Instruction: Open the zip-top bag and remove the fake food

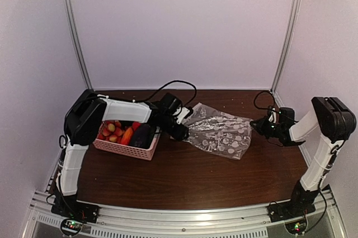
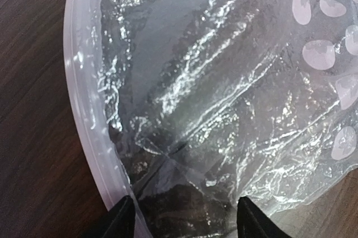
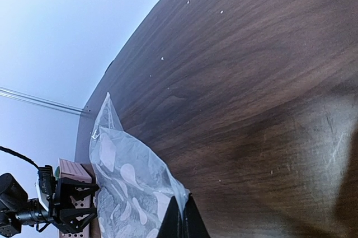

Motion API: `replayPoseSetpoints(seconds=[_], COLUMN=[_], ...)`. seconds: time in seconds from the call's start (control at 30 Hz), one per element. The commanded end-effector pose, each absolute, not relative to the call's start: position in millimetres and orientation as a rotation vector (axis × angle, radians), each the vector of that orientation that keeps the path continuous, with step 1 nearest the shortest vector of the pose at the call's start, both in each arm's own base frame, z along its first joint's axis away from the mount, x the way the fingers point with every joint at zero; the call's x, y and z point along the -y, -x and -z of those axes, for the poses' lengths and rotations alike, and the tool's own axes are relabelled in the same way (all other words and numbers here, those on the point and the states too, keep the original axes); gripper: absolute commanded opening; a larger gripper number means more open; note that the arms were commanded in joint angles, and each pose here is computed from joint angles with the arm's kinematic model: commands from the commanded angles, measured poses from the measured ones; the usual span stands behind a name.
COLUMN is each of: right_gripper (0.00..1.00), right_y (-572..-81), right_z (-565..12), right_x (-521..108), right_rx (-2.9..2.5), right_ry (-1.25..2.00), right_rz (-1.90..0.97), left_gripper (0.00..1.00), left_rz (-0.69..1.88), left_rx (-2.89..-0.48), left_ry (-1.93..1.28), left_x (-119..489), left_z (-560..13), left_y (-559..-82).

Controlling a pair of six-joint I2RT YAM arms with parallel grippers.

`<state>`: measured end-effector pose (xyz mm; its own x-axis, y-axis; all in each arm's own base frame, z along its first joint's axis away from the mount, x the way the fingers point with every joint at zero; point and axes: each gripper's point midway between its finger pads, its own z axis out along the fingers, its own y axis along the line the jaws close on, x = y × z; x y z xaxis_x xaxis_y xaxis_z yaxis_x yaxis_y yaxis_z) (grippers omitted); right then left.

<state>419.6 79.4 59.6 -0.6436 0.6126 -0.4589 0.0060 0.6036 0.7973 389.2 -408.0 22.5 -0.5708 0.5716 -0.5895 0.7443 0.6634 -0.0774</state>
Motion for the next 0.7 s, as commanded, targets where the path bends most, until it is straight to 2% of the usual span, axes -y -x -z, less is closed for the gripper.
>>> replayPoseSetpoints(seconds=[0.0, 0.3, 0.67], right_gripper=[0.0, 0.0, 0.0], right_y=[-408.8, -380.3, -355.6], right_z=[-58.1, -44.6, -33.3], right_x=[-77.2, -96.3, -109.1], right_rx=[-2.074, -2.12, -2.13], right_ry=[-0.499, -0.481, -0.496], right_rz=[-0.975, -0.973, -1.012], left_gripper=[0.64, 0.64, 0.63], left_rz=[0.468, 0.654, 0.792], left_rx=[-2.19, -1.88, -1.87], left_ry=[-1.14, -1.292, -1.391], left_x=[431.8, 514.1, 579.0], left_z=[-64.3, -128.2, -85.5], left_y=[-369.1, -298.8, -262.9])
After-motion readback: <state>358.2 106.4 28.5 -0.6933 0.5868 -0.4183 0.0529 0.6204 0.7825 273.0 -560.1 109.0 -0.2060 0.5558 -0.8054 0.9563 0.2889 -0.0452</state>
